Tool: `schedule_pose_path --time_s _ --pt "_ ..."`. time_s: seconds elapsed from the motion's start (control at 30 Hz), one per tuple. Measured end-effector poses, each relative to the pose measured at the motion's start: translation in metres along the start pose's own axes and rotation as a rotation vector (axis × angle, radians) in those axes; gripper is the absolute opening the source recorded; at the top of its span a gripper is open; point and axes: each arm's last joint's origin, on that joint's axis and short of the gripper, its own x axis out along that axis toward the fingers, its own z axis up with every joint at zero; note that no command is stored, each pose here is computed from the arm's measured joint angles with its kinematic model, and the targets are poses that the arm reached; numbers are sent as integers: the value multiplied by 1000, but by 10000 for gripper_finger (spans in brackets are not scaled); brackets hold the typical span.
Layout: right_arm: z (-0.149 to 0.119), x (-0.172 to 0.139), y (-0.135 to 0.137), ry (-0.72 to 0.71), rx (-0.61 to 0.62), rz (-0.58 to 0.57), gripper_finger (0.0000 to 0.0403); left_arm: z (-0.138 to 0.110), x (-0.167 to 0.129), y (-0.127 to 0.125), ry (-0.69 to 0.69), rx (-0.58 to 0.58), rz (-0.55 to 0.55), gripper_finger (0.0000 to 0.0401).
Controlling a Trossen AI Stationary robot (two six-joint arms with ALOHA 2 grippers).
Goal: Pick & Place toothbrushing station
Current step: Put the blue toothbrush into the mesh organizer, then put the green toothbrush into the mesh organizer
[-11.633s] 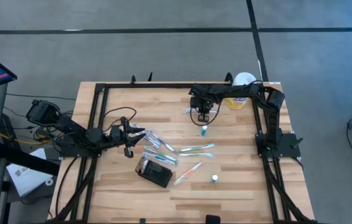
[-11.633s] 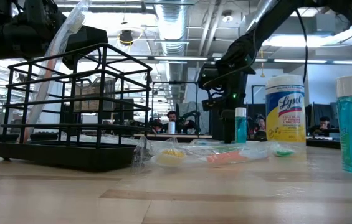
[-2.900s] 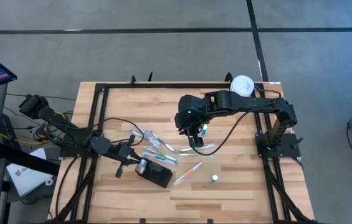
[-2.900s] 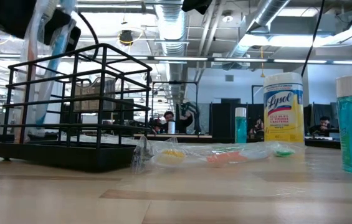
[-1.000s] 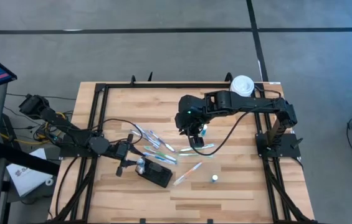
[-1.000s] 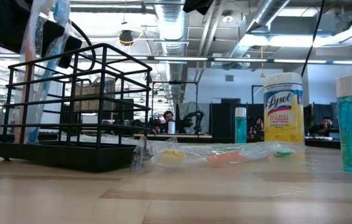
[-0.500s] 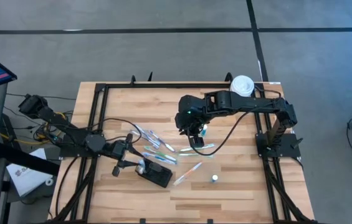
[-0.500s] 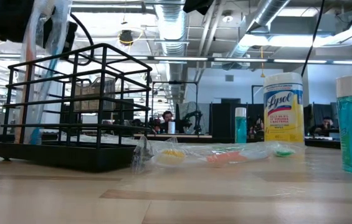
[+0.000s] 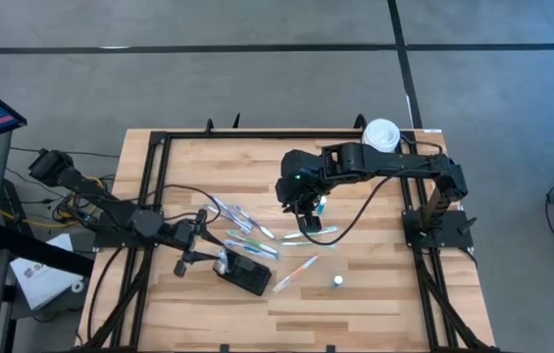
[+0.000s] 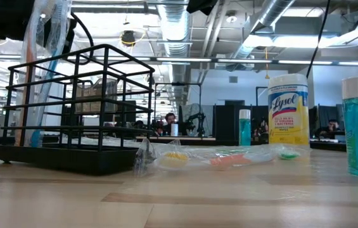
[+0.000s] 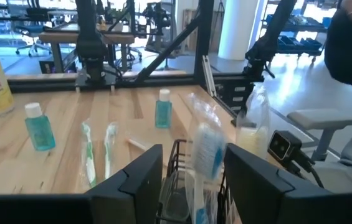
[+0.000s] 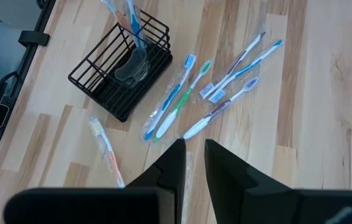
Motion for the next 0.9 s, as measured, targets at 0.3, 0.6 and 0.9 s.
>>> schedule_pose_path --time_s 0.3,0.6,0.9 --pt "-2 0 0 19 10 3 51 7 -6 1 -50 -6 -4 163" --pt "-6 7 0 44 14 14 51 17 -14 2 -129 -4 -8 163" --pt "-32 39 1 184 74 34 51 27 -24 4 -219 0 -5 163"
